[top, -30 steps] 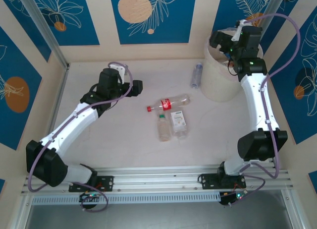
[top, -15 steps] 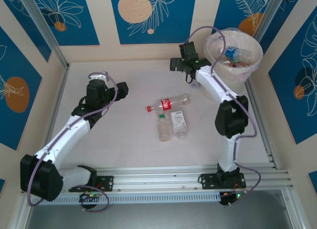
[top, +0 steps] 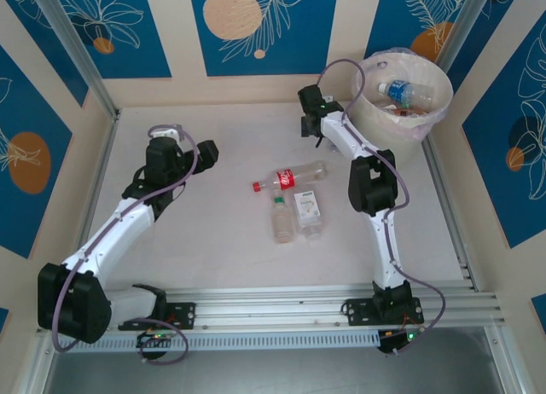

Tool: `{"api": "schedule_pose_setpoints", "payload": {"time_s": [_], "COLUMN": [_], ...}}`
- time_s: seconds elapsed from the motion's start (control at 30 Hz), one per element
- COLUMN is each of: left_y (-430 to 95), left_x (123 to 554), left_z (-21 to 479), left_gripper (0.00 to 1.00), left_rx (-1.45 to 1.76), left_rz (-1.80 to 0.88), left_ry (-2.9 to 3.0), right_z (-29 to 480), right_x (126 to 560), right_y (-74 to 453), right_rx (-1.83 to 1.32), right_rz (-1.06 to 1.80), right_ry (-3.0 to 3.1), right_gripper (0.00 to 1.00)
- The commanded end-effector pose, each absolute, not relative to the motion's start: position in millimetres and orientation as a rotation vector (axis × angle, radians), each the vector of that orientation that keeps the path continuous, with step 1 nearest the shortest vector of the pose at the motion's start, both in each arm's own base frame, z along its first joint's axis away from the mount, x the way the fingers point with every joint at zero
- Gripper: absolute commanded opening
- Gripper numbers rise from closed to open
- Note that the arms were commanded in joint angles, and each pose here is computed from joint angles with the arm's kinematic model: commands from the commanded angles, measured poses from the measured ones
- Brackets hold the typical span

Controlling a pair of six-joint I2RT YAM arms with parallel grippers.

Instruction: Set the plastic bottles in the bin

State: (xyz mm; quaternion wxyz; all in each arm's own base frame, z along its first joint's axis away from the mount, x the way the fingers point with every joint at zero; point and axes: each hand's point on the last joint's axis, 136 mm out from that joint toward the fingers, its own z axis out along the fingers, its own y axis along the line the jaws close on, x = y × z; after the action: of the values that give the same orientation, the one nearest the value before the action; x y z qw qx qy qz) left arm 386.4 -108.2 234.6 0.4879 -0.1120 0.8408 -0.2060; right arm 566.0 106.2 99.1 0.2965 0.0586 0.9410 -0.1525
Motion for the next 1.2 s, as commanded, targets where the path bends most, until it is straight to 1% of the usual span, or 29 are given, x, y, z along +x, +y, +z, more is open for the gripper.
{"api": "schedule_pose_setpoints", "payload": {"time_s": [0.0,0.13,0.27,0.37,0.47,0.57,0.63,0.7,0.9,1.03,1.17], "left_y": [-107.8,-106.6,-105.6,-104.4,-103.8,-102.6,-102.6,-103.1,-104.0,-128.9,-140.6], "left_x": [390.1,390.8,390.9,391.0,391.2,391.7,392.6,393.2,395.4,403.8,412.0], "left_z": [230.8,227.6,223.5,219.4,217.2,215.0,212.4,210.5,206.5,216.2,207.0], "left_gripper": [1.00,1.00,1.00,1.00,1.00,1.00,1.00,1.00,1.00,1.00,1.00], "left_rx": [-0.291,-0.300,-0.308,-0.318,-0.324,-0.328,-0.331,-0.332,-0.334,-0.206,-0.188], "left_rz": [-0.538,-0.541,-0.541,-0.541,-0.541,-0.540,-0.542,-0.546,-0.561,-0.684,-0.744], "left_ry": [2.040,2.042,2.049,2.054,2.057,2.061,2.065,2.068,2.075,2.055,2.079], "right_z": [89.8,67.1,58.3,62.1,84.3,101.5,104.4,100.5,103.6,117.9,130.8], "right_x": [563.0,557.0,556.8,559.3,558.9,558.3,559.2,561.2,575.5,580.2,589.5], "right_y": [90.9,92.6,108.2,139.4,154.3,139.6,121.2,114.5,118.6,121.7,120.0], "right_rx": [0.265,0.299,0.286,0.193,0.161,0.272,0.385,0.460,0.513,0.536,0.606], "right_rz": [-0.432,-0.374,-0.254,-0.041,0.029,-0.026,-0.081,-0.078,-0.048,0.039,0.140], "right_ry": [2.528,2.600,2.642,2.655,2.589,2.543,2.518,2.503,2.443,2.397,2.339], "right_gripper": [1.00,1.00,1.00,1.00,0.99,1.00,1.00,1.00,1.00,0.99,1.00]}}
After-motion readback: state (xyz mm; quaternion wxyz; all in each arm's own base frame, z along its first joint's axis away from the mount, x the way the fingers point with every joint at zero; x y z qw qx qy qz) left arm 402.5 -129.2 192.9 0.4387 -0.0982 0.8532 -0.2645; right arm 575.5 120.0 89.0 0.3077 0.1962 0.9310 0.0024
